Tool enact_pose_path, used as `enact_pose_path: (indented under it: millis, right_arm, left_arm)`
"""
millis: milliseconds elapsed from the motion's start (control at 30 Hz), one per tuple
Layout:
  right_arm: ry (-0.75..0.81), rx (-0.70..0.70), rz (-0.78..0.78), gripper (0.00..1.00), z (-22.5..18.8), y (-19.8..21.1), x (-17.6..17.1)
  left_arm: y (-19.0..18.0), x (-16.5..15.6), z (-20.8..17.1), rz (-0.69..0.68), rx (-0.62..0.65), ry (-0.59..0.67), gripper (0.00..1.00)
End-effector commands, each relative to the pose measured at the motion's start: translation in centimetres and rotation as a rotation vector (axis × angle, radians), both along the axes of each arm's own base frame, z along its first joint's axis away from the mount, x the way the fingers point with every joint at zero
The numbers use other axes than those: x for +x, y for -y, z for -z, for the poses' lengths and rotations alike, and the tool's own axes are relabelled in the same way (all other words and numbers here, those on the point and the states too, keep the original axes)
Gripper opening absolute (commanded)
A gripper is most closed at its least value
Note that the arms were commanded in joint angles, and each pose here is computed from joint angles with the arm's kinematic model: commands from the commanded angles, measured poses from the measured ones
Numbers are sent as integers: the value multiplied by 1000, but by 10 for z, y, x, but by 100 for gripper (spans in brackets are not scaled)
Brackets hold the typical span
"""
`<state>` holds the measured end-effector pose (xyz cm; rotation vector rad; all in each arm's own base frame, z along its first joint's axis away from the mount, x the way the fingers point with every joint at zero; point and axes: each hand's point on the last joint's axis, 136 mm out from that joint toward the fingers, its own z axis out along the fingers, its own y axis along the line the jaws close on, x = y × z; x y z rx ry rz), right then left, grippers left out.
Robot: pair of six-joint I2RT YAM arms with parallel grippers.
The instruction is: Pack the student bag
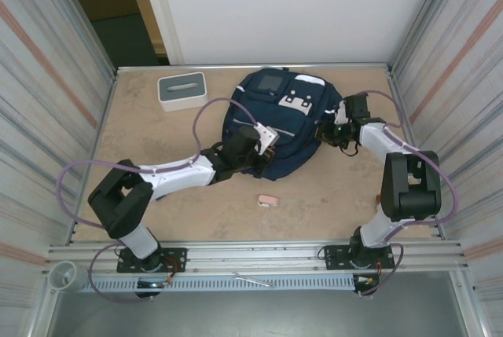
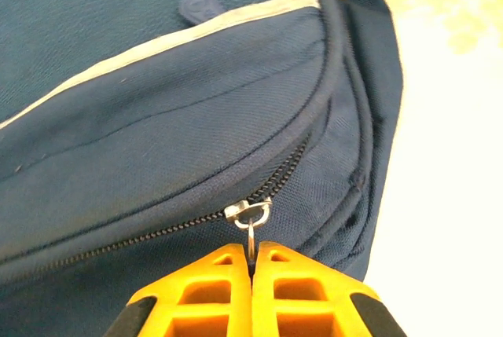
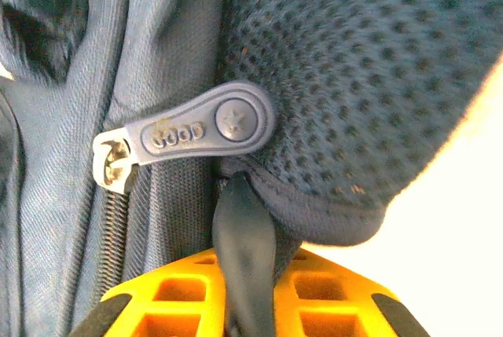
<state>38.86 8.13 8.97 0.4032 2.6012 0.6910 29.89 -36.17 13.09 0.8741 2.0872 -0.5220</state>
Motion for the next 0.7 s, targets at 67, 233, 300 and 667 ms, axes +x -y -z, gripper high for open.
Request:
enact_pose_path:
  millis: [67,233,300,667]
  right_arm:
    - [142,76,104,44,-40,28,17]
    - [124,193,117,68,-29,8,-36]
    - [99,233,93,72,-21,-10,-53]
    - [100,214,98,44,12,-57,-64]
  left_arm:
    - [44,-10,-17,61,-133,-76,0]
    - [52,-10,-16,62,-137,-78,0]
    - [51,-11,-14,64,-131,-79,0]
    - [38,-11,-8,38,-86,-54,0]
